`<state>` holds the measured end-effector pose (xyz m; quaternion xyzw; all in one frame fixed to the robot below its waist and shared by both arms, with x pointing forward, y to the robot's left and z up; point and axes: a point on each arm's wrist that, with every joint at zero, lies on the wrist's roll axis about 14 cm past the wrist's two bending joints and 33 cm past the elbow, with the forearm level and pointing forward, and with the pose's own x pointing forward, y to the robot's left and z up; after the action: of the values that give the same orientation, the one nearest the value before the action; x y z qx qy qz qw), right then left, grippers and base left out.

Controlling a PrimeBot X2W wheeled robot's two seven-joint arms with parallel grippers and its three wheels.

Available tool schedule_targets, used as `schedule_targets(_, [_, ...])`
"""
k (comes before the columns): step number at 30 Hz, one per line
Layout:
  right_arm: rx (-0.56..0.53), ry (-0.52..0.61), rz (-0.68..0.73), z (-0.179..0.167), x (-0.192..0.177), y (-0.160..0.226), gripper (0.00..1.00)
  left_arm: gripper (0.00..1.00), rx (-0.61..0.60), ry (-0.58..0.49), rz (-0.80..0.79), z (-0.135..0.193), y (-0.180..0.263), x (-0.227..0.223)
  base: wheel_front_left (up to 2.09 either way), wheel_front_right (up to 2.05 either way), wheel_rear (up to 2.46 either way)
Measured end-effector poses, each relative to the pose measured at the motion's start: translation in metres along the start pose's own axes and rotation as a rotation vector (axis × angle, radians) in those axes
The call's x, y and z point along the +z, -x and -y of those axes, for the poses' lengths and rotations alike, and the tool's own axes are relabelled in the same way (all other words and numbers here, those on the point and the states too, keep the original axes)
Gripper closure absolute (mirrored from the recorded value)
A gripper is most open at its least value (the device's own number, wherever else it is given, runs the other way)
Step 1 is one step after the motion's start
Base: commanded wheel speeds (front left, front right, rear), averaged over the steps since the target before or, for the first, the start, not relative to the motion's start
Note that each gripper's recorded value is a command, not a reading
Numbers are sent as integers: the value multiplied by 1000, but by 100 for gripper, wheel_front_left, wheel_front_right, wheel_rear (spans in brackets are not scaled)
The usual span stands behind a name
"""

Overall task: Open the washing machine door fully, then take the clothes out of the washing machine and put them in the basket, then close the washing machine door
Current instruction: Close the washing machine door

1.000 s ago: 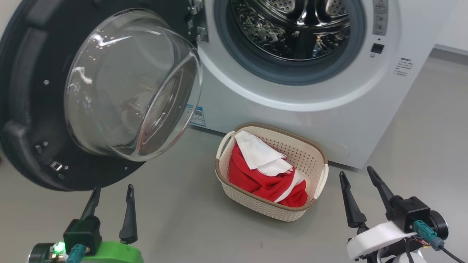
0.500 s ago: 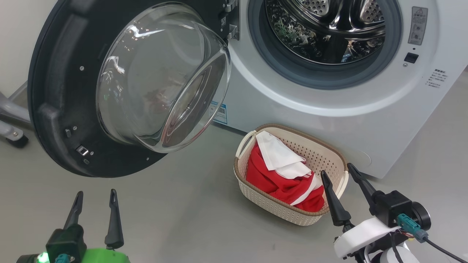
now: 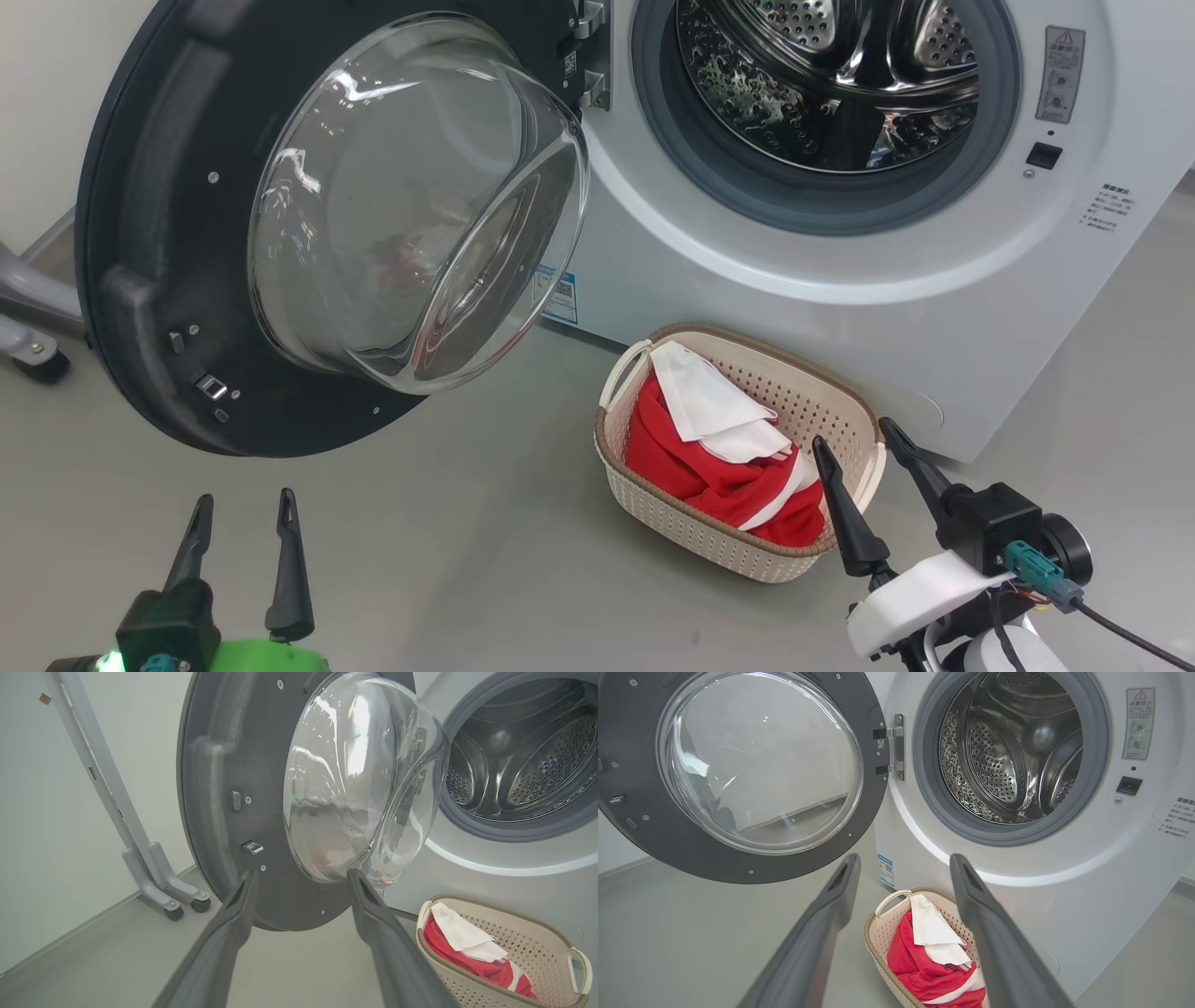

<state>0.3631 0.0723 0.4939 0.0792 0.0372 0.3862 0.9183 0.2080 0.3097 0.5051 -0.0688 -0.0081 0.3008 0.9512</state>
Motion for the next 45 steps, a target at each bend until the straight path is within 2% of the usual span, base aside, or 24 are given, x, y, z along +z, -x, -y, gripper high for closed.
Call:
schedule_targets(1, [-1,1,0,0,0,0,0,25,0,1,1,0,0,0,0,0,0])
schedule_targets(2, [-1,1,0,0,0,0,0,56,-1,2,1,0,0,0,0,0,0])
schedule_targets(3, [-2,1,1,0,0,0,0,75,-1,4,2,1,0,0,0,0,0])
schedule_targets(4, [-2,0,1,0,0,0,0,100,-2,8,3,1,0,1,0,0,0])
schedule_targets(10, [-4,-1,0,0,0,1,0,100,-3,34,24,3,0,6,0,0,0])
schedule_targets(16, [-4,-3,-3,0,-1,0,0,100,-20,143,82,7,-1,21,0,0,0])
schedule_targets(23, [-3,-6,-6,0,-3,0,0,100,-99,435,133,17,-1,39,0,0,0])
schedule_targets(26, [-4,-6,-8,0,-3,0,0,100,-124,601,155,19,-1,47,0,0,0])
schedule_targets(30, [-5,-7,-9,1,-4,0,0,100,-145,881,201,19,-2,62,0,0,0])
schedule_targets(35, [-14,-8,-9,4,-4,0,0,100,-144,1106,276,5,-8,82,0,0,0])
schedule_targets(40, [-22,-9,-7,6,-4,0,0,100,-144,1150,377,-13,-13,107,0,0,0])
schedule_targets(45, [-33,-8,-4,8,-3,0,0,100,-144,1152,476,-33,-20,133,0,0,0])
